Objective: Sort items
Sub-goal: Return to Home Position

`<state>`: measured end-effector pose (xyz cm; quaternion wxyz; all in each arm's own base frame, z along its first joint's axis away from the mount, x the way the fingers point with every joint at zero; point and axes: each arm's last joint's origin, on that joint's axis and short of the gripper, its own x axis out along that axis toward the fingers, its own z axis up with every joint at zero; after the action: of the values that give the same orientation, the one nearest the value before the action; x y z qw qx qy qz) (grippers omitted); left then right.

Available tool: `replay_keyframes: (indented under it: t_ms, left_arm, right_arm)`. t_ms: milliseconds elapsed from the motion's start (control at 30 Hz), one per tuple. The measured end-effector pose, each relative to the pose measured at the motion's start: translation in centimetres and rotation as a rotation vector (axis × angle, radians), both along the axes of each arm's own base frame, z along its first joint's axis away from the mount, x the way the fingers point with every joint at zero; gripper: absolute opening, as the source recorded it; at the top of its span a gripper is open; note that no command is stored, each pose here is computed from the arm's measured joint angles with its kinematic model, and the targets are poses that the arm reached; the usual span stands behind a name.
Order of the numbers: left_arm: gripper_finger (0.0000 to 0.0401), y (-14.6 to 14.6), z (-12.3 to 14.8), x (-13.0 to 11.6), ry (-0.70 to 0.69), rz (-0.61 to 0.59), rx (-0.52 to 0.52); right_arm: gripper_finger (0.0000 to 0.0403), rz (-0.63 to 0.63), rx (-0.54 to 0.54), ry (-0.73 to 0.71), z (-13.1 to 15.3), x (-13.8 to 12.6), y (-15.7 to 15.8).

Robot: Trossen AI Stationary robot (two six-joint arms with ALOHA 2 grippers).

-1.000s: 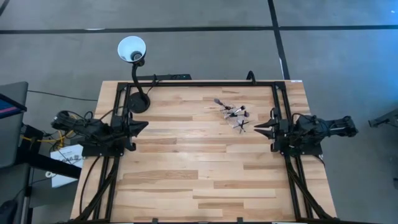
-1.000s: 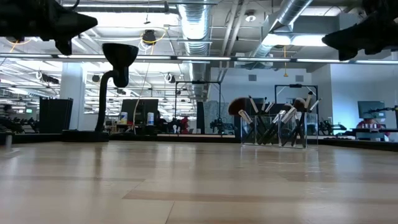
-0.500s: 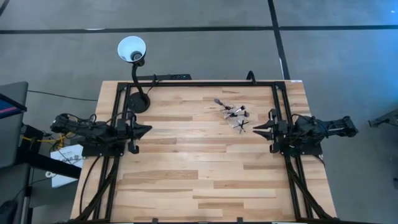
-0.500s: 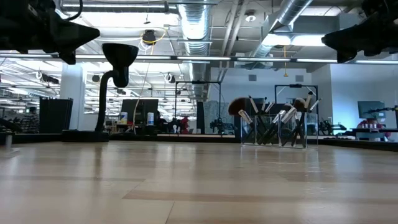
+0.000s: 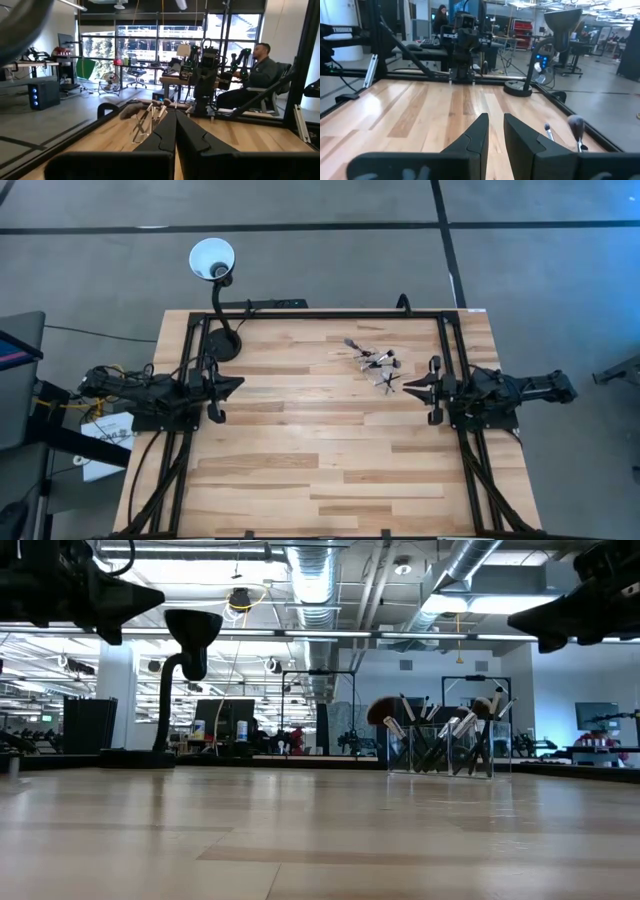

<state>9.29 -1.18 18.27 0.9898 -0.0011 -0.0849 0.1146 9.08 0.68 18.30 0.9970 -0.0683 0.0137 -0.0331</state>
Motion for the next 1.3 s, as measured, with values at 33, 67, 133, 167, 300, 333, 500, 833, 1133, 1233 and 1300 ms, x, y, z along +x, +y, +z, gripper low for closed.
replay_keyframes:
  t_ms: [33,67,133,167,300,333,500,833,1133,1233,1300]
  left_arm:
    - [0.0004,0.0,0.0,0.0,-0.001,0.0,0.0]
    - [0.0004,0.0,0.0,0.0,-0.002,0.0,-0.001]
    - [0.0004,0.0,0.1,0.0,-0.006,0.0,-0.002]
    - [0.0004,0.0,0.1,0.0,-0.006,0.0,-0.002]
    - [0.0004,0.0,0.1,0.0,-0.007,0.0,-0.002]
    - [0.0004,0.0,0.1,0.0,-0.007,0.0,-0.002]
    - [0.0004,0.0,0.1,0.0,-0.008,0.0,-0.003]
    - [0.0004,0.0,0.1,0.0,-0.008,0.0,-0.003]
    - [0.0004,0.0,0.1,0.0,-0.008,0.0,-0.003]
    - [0.0004,0.0,0.1,0.0,-0.008,0.0,-0.003]
    - [0.0004,0.0,0.1,0.0,-0.009,0.0,-0.003]
  right_arm:
    - [0.0052,-0.001,0.005,0.0,0.0,0.0,0.0]
    - [0.0052,-0.001,0.008,0.001,0.0,0.0,0.0]
    - [0.0052,0.0,0.009,0.0,0.0,0.0,0.0]
    - [0.0052,0.0,0.009,0.0,0.0,0.0,0.0]
    - [0.0052,0.0,0.007,0.015,-0.2,0.0,0.0]
    - [0.0052,0.0,0.006,0.027,-0.3,0.0,0.0]
    - [0.0052,0.0,0.005,0.041,-0.4,0.0,0.0]
    - [0.0052,0.009,0.043,0.035,-0.4,0.0,0.1]
    - [0.0052,-0.002,0.079,0.026,-1.1,0.3,0.1]
    - [0.0052,-0.004,0.113,0.019,-1.0,0.3,0.1]
    - [0.0052,-0.004,0.128,0.026,-1.1,0.4,0.1]
